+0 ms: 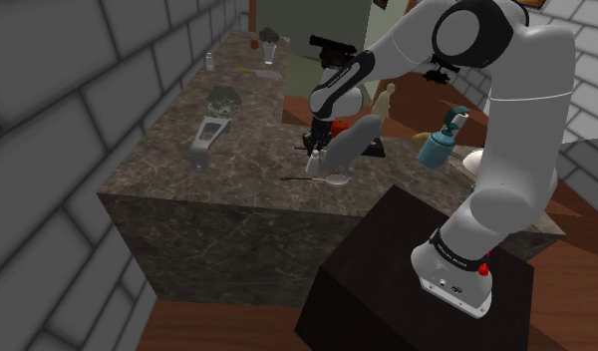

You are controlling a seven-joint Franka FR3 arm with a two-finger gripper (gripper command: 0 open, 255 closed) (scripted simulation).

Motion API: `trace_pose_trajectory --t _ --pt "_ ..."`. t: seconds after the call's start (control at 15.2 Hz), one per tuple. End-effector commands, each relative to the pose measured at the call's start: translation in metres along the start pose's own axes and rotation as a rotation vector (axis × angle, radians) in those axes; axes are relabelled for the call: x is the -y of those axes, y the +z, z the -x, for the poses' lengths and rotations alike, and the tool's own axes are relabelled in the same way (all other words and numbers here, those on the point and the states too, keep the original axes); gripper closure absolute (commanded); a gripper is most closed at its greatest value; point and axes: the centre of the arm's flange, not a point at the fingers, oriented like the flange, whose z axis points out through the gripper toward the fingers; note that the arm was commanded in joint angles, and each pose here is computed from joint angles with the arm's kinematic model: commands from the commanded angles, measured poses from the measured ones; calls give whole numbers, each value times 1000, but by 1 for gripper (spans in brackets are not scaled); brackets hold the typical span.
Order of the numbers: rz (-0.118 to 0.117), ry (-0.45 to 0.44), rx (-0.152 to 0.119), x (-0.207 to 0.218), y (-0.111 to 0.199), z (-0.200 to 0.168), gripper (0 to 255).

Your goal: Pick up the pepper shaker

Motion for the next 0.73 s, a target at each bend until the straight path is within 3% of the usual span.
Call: trace_pose_trajectory --t 0.0,0.46,0.66 --pt "1 2 5 -1 2 0 255" --pt "1 2 5 0 4 3 255" --pt "1 2 5 1 -12 4 255"
